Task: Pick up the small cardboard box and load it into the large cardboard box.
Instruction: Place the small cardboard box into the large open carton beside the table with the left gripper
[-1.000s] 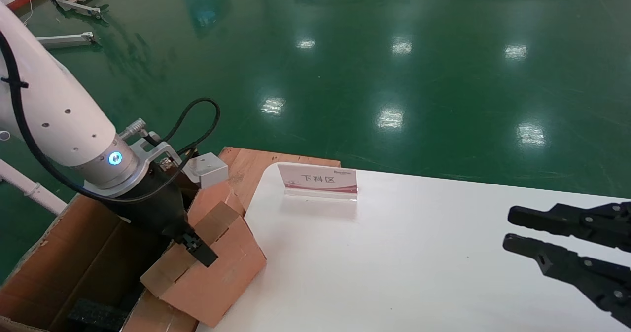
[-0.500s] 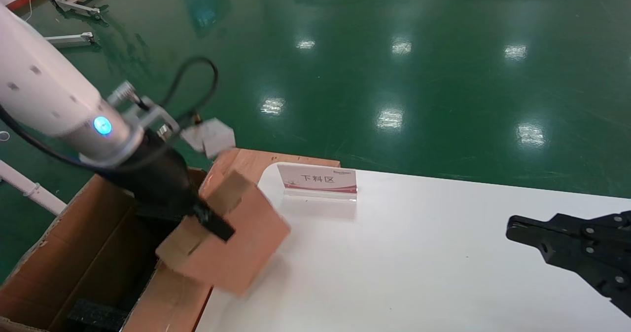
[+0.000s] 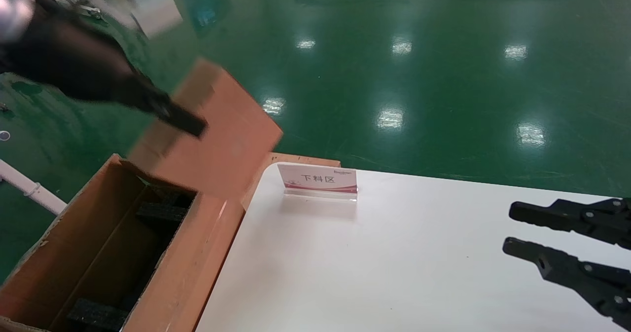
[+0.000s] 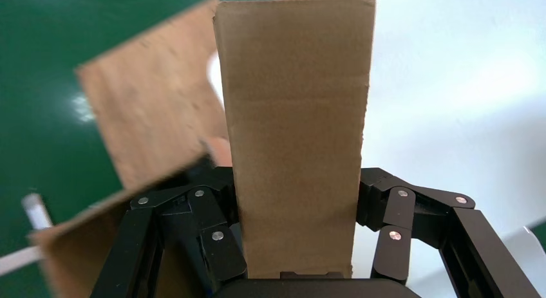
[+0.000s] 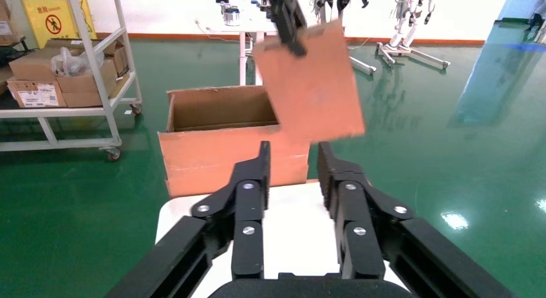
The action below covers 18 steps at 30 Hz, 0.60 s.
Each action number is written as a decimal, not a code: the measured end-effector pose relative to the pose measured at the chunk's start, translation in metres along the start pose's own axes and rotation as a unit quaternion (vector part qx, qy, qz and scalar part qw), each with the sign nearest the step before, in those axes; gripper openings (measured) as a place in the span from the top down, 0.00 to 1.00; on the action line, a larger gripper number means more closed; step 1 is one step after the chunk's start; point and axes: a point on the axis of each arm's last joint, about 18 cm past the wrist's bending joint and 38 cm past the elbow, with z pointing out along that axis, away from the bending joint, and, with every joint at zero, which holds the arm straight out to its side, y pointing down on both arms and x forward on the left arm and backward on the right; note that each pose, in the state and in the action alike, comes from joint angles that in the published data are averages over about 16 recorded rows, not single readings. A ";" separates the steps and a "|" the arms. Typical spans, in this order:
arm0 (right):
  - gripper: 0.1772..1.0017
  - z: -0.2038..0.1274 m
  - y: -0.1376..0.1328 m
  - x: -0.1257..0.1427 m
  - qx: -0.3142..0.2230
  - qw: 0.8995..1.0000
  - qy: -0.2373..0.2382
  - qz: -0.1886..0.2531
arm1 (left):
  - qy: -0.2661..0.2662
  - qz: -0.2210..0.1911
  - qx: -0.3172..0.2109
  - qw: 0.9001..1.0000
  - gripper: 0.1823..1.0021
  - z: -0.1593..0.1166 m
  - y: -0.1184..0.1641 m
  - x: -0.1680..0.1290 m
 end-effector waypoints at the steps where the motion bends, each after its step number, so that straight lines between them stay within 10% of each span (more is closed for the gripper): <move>1: 0.81 0.000 0.000 0.000 0.000 1.000 0.000 0.000 | -0.008 0.000 0.005 1.000 0.93 -0.007 -0.002 -0.003; 18: 0.38 0.000 0.000 0.000 0.000 1.000 0.000 0.000 | -0.103 -0.012 -0.042 0.994 0.94 -0.065 0.019 -0.044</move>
